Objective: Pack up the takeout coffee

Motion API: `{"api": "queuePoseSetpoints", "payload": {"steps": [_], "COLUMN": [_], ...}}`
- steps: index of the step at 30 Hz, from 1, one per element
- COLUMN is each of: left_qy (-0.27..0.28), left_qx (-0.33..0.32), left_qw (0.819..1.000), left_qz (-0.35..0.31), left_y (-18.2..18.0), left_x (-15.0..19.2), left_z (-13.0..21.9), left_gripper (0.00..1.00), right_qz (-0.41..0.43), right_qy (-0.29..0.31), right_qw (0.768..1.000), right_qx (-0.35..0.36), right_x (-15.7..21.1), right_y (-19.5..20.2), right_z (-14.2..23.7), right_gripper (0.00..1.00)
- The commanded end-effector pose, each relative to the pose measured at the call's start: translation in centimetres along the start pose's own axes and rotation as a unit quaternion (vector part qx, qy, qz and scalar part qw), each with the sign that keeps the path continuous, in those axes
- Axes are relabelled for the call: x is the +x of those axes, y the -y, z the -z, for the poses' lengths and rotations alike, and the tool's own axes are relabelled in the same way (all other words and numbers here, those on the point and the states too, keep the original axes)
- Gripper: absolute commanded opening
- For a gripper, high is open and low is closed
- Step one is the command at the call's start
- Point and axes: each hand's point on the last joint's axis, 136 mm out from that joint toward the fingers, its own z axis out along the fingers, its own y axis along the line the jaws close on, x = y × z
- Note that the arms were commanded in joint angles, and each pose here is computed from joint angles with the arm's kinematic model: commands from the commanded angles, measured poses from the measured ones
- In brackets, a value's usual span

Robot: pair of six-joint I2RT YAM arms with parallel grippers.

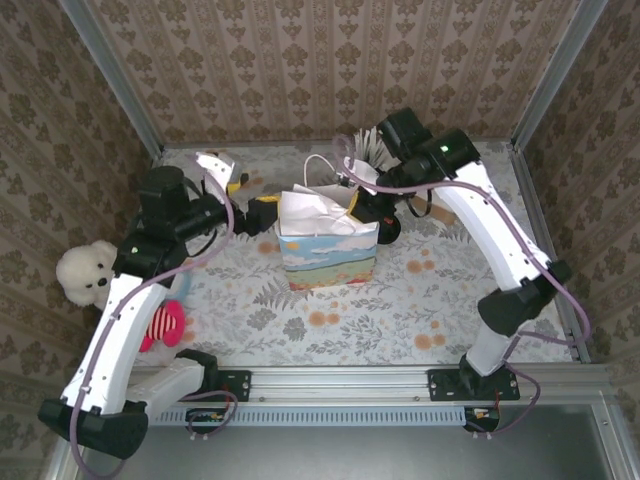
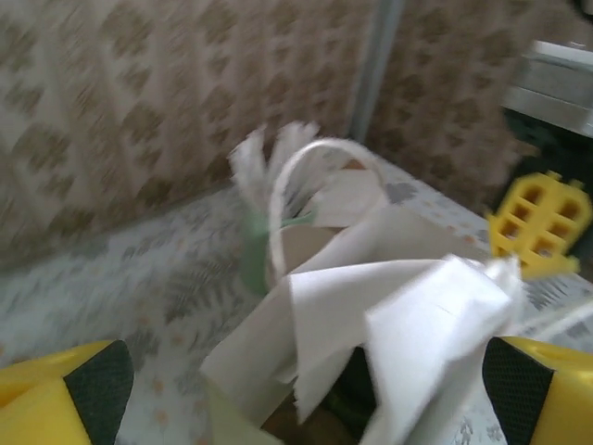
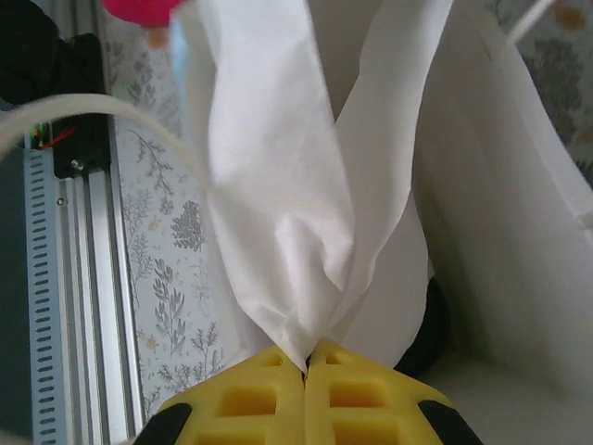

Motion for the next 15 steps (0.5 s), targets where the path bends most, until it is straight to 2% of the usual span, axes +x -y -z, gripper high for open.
{"api": "queuePoseSetpoints", "payload": {"steps": [1, 4, 10, 15], "left_qy": [-0.021, -0.009, -0.007, -0.015], "left_qx": [-0.052, -0.024, -0.068, -0.088], "left_qw": [0.991, 0.989, 0.987, 0.984], "left_qz": [0.121, 0.147, 0.148, 0.152], "left_y": [-1.9, -0.7, -1.2, -1.9], "left_x": [2.6, 3.0, 3.1, 3.1], "left_z": [-1.0, -2.0, -2.3, -2.6], "left_gripper": [1.0, 1.0, 1.0, 1.0], "right_qz": [-0.045, -0.05, -0.043, -0.004], "right_qy": [-0.071, -0.088, -0.108, -0.122], "right_qw": [0.996, 0.995, 0.993, 0.992], "right_qx": [-0.012, -0.018, 0.013, -0.018], "right_x": [1.8, 1.8, 1.7, 2.7], "right_y": [-0.4, -0.2, 0.7, -1.1], "right_z": [-1.7, -3.6, -4.8, -4.0], "right_gripper": [0.0, 0.0, 0.0, 0.0]}}
